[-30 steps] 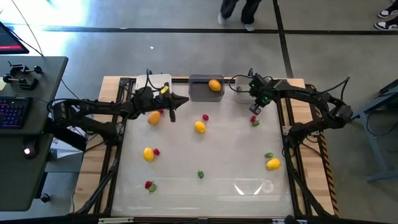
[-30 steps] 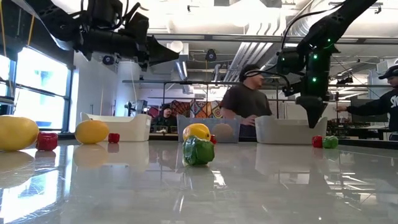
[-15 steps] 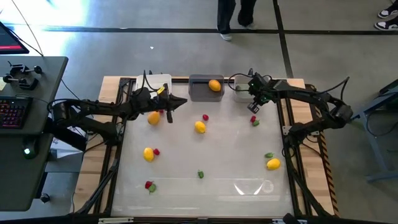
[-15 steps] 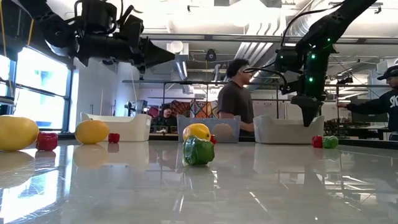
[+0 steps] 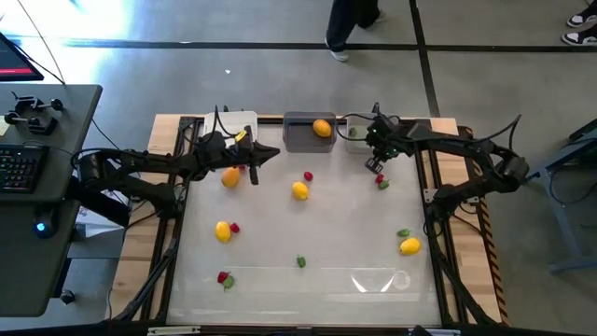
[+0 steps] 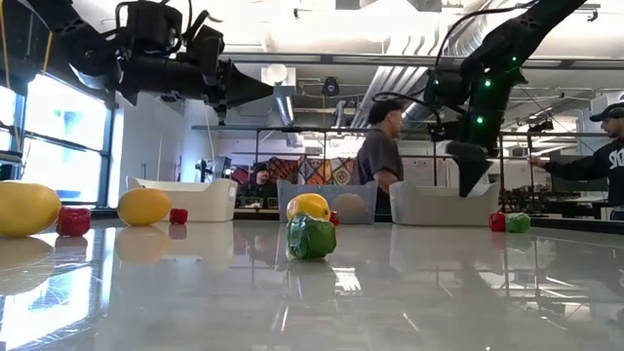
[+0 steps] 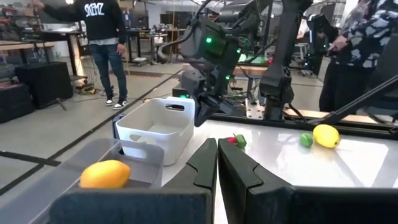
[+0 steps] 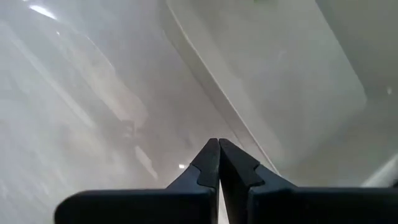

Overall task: Sort produce into baskets
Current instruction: Adjust the gray bin, then put the red bell pepper into the white bin

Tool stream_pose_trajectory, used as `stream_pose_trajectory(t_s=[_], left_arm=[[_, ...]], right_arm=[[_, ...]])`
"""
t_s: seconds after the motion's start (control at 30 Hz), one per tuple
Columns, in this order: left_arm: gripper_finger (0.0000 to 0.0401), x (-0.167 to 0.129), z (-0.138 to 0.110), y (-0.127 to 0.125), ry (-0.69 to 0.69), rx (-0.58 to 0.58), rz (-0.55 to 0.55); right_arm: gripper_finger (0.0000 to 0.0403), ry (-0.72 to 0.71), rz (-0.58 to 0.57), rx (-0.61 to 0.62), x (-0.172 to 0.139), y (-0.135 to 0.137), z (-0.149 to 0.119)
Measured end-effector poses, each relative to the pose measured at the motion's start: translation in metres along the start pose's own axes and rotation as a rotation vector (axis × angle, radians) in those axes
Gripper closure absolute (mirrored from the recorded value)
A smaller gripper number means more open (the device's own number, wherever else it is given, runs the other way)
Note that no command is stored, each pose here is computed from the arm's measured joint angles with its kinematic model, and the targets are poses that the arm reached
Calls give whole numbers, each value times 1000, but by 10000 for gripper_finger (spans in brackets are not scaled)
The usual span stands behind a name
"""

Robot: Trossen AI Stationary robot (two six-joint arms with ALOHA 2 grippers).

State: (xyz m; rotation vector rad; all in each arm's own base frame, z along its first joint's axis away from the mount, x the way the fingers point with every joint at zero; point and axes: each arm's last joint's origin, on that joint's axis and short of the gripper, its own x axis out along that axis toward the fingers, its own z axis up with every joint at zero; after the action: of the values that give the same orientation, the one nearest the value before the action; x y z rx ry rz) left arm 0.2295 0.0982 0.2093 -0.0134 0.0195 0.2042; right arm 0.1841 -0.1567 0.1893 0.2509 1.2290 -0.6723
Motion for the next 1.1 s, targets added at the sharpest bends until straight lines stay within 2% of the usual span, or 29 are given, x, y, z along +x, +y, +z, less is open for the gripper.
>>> stream_pose_trajectory(t_s=[0.23,0.43,0.67,0.83,0.97,1.1], left_arm=[[398,-1,-1,3,6,-20,9],[398,0,-3,0,26,-24,-6],[398,1,-5,-6,56,-13,-34],[398,1,-6,-9,58,-12,-68],[398,1,-10,-9,102,6,-67],[398,0,-16,-9,160,30,-67]], right_arm=[[403,9,-82,-19,1,-7,0],[403,37,-92,-21,1,-12,-3],[403,41,-112,-37,-2,-8,-4],[403,17,-117,-39,-18,2,-9],[403,-83,-76,-39,-35,12,-8],[403,-197,64,-37,-42,30,0]])
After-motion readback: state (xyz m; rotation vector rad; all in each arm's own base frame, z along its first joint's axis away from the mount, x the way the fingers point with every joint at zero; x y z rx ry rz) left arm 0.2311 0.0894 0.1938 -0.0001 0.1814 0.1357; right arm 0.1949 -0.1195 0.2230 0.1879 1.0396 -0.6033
